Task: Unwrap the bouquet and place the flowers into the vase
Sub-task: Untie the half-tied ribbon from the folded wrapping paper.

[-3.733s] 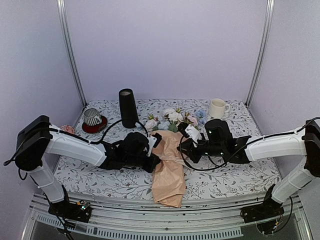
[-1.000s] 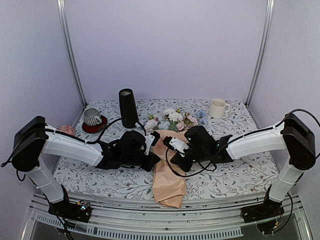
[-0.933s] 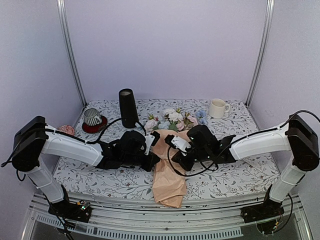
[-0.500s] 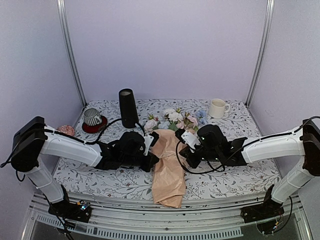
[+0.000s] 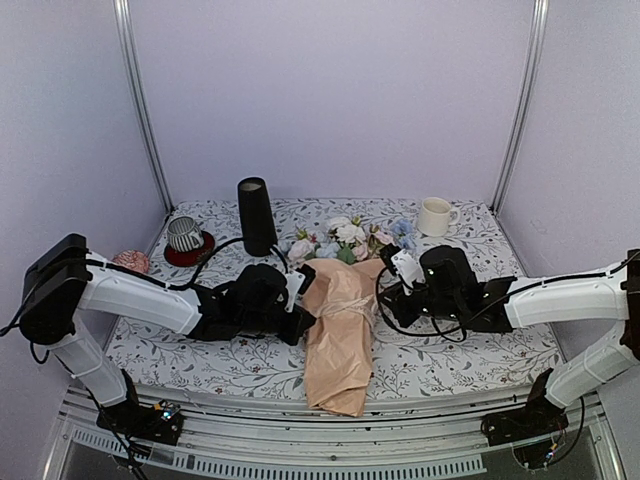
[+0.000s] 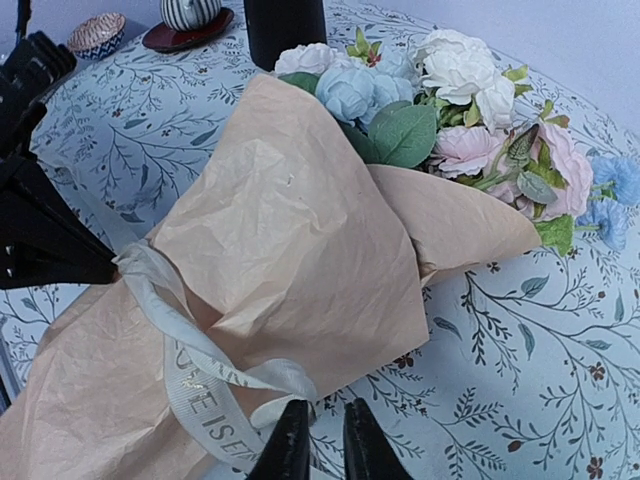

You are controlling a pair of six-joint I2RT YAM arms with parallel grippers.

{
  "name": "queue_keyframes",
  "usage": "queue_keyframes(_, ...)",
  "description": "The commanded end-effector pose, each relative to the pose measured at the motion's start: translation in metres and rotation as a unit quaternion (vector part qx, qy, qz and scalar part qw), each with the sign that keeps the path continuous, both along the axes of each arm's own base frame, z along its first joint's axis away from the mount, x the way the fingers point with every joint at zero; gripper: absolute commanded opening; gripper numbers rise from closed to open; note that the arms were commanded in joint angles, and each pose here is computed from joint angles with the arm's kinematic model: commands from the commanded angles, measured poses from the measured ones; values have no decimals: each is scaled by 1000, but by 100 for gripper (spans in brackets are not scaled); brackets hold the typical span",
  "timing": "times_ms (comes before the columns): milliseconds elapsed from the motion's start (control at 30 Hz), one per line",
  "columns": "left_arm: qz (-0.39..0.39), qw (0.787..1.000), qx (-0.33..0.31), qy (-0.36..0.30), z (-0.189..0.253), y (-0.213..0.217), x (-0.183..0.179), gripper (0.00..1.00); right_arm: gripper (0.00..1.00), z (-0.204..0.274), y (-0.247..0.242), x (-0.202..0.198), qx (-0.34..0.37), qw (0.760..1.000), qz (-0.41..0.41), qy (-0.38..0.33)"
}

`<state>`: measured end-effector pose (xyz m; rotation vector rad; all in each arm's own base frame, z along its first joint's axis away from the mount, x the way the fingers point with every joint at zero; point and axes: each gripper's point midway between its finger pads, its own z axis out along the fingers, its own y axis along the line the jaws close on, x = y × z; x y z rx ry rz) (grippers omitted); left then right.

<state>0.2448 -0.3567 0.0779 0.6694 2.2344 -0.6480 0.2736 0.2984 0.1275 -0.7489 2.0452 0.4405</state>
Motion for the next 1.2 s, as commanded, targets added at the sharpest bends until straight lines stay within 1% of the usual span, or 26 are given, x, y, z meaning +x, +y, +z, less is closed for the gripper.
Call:
queue_keyframes(0, 12, 1000, -11, -12, 11, 5, 5, 7, 18, 12, -1, 0, 23, 1000, -4, -9)
queue_keyframes(33, 11, 1000, -13, -14, 14, 4, 4, 10, 22, 12, 0, -2, 24, 1000, 2, -8)
queue_keyframes(67, 11, 1000, -15, -16, 16, 5, 5, 14, 23, 13, 2, -3, 26, 1000, 8, -8)
queue_keyframes(167, 9, 999, -21, -27, 25, 6, 5, 22, 25, 20, 8, -10, 35, 999, 37, -10)
queue_keyframes(267, 6, 999, -19, -34, 30, 5, 5, 26, 28, 29, 20, -19, 46, 995, 84, -8)
queue_keyframes(400, -3, 999, -13, -40, 34, 2, 7, 30, 29, 32, 39, -31, 38, 991, 131, 17)
queue_keyframes(433, -4, 999, -10, -43, 34, 1, 8, 31, 30, 30, 43, -32, 24, 989, 142, 13)
queue_keyframes(533, -12, 999, 0, -42, 32, -4, 10, 33, 30, 24, 53, -31, 0, 988, 152, 16)
queue_keyframes(733, -30, 999, 3, -35, 27, -15, 11, 39, 30, 5, 60, -18, -40, 990, 134, 31)
queue_keyframes(800, -31, 999, 6, -34, 26, -17, 12, 39, 30, -2, 61, -17, -48, 989, 134, 37)
queue_keyframes(900, -30, 999, 11, -30, 21, -19, 13, 37, 29, -9, 61, -17, -56, 989, 134, 42)
queue_keyframes(1000, -27, 999, 16, -29, 18, -20, 16, 31, 26, -12, 62, -19, -56, 988, 137, 45)
queue_keyframes(1067, -24, 999, 17, -29, 18, -21, 18, 24, 22, -13, 62, -20, -55, 988, 139, 46)
queue_keyframes(1167, -22, 999, 17, -28, 17, -22, 18, 10, 10, -10, 62, -20, -53, 988, 137, 43)
